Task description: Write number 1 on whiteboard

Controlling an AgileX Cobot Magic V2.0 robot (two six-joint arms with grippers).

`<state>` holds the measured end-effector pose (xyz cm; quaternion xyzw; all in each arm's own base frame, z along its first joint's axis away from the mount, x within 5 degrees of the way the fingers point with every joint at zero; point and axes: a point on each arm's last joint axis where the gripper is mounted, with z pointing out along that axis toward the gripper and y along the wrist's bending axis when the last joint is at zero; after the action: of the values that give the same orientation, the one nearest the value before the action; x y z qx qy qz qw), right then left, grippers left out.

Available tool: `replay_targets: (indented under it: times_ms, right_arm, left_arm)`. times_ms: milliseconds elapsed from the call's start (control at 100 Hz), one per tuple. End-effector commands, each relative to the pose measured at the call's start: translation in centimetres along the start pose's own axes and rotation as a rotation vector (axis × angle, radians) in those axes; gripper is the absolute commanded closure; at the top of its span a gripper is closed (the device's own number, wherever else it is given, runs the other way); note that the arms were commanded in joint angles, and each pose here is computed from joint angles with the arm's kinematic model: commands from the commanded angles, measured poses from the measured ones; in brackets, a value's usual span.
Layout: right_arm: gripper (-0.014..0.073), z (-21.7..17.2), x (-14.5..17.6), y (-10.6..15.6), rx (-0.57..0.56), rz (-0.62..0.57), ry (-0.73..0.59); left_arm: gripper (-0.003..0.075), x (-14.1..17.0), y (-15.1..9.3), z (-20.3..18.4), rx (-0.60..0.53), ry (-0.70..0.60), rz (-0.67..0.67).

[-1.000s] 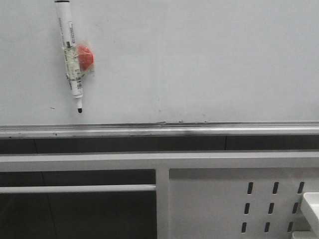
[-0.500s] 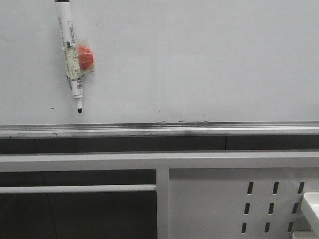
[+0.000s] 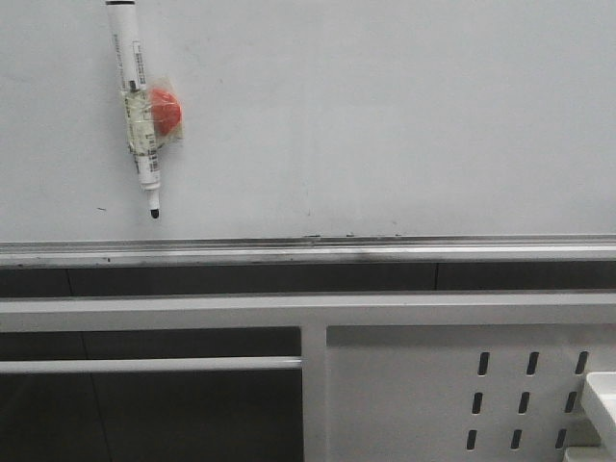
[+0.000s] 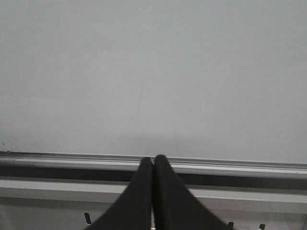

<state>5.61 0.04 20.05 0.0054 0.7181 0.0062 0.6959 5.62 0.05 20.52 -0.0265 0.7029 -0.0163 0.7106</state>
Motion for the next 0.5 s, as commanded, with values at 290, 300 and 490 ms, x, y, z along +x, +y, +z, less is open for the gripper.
replay_targets:
  times_ms: [290, 300, 490]
  right_arm:
    - [0.0664, -0.9, -4.2, -0.1, -0.008, 0.189, -0.251]
    - [0.0664, -0.9, -4.2, -0.1, -0.007, 0.189, -0.247]
    - [0.0664, -0.5, -8.6, 0.8, -0.072, 0.200, 0.003]
  left_arm:
    - [0.0740, -2.3, 0.2, -0.4, -0.002, -0.216, -0.186]
    - [0.0740, -2.4, 0.2, -0.4, -0.002, -0.218, -0.186]
    - [0.0740, -6.4, -0.5, 0.2, 0.024, -0.076, -0.190]
